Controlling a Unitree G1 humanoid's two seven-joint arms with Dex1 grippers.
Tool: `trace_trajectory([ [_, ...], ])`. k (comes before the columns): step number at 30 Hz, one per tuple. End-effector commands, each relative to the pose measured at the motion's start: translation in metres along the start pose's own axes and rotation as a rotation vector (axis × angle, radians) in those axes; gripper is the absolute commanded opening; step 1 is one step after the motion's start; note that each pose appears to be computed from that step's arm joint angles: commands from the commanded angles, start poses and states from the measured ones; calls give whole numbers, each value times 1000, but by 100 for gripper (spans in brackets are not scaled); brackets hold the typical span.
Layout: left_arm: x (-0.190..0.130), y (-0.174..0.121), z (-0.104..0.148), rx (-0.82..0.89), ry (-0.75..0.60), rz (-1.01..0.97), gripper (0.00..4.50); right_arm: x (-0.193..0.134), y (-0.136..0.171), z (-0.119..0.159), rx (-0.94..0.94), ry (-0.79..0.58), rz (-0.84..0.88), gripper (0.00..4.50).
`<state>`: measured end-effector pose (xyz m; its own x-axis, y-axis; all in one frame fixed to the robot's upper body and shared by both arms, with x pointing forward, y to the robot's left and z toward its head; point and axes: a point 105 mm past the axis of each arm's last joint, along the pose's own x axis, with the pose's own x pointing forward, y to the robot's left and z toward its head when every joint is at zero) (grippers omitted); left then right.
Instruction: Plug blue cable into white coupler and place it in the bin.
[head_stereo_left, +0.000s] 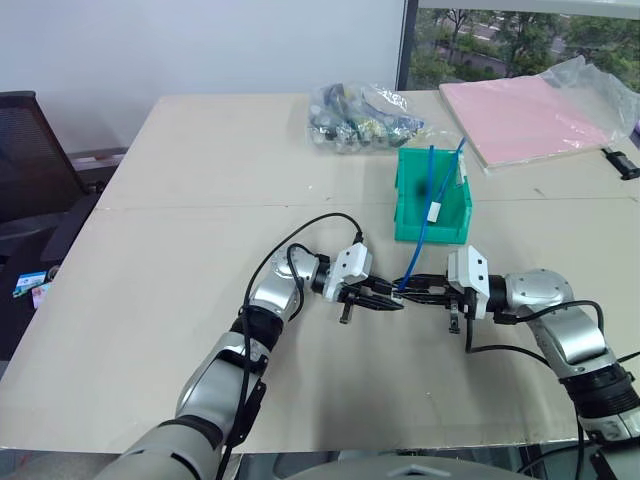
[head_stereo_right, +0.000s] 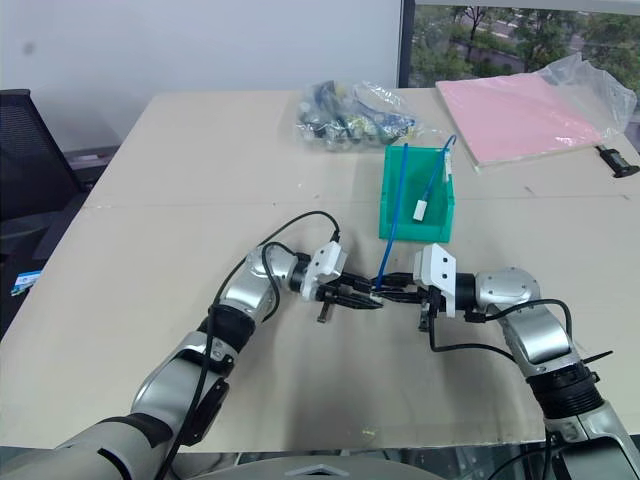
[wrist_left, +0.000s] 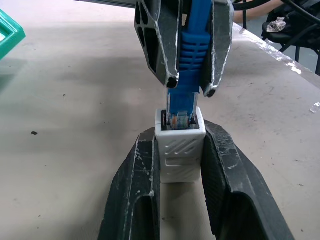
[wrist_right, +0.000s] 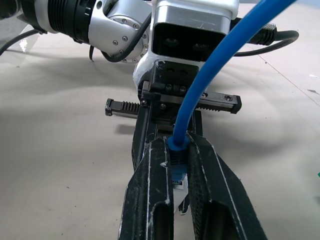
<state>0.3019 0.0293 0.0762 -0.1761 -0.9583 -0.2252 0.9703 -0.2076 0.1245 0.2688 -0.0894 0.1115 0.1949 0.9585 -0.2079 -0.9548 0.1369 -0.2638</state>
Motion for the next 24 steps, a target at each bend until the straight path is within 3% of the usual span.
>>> trace_trajectory([
  [1,-3,6,15,58,-49,28,52,3,16,-35,72,112,56,0],
  [9,-4,5,14,54,-46,31,52,4,41,-76,160,237,138,0],
  [19,-7,2,9,33,-40,40,52,5,-4,-7,129,-26,-26,0],
  [21,-6,1,8,19,-34,40,154,4,-6,-3,121,-28,-27,0],
  [24,-7,3,8,39,-22,69,233,2,-8,3,111,-34,-33,0],
])
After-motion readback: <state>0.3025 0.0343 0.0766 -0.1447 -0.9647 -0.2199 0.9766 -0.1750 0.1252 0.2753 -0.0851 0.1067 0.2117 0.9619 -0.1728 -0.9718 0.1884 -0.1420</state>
